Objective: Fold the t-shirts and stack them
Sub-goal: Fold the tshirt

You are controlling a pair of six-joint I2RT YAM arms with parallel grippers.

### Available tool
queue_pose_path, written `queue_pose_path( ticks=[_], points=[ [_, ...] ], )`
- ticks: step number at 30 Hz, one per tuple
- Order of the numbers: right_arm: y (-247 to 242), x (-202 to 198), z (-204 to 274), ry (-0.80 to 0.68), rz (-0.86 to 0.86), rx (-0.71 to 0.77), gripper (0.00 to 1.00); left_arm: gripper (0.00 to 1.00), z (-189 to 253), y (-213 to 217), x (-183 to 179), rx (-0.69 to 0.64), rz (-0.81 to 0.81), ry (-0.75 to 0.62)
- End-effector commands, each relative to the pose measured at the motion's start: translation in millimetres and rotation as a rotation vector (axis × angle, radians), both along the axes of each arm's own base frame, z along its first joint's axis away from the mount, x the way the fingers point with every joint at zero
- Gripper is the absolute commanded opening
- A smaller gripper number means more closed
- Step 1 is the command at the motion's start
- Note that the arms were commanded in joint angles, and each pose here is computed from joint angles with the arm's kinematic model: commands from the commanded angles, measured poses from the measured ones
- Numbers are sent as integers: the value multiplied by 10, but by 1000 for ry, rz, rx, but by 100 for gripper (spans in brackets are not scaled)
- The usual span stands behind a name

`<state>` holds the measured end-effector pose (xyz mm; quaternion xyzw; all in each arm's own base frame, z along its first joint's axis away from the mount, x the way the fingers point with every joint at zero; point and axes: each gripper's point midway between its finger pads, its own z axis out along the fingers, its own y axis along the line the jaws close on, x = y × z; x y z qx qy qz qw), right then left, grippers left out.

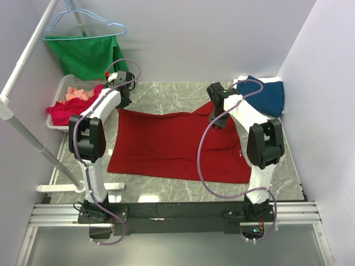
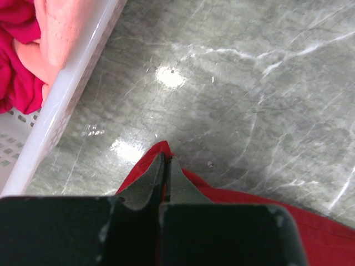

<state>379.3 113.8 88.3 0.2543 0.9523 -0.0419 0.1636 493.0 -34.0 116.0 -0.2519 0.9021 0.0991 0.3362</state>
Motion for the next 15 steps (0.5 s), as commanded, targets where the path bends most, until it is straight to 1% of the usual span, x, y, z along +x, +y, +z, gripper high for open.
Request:
queue_pose_path(
  ticks=[1,7,10,11,12,14,15],
  points=[
    [-57,-2,21,-9,-3,-14,28,1,293,53,11,5,15,-70],
    [-89,76,6,-17,-7,-23,29,1,358,5,-13,-21,-3,-75],
    [-150,275,-6,-47,-31,-24,30,1,325,-22,-61,-38,-9,-56],
    [-150,408,71,-82,-41,-19,31,1,270,-24,-103,-41,-8,-38],
    [-197,499,13,-84,-54,-21,31,1,264,-25,-127,-45,-7,-36],
    [-183,763,112,-156,-65,0,31,1,191,-25,-186,-46,-10,-17],
    [-217,860,45,-159,-76,4,31,1,174,-31,-207,-52,-9,-11]
  ],
)
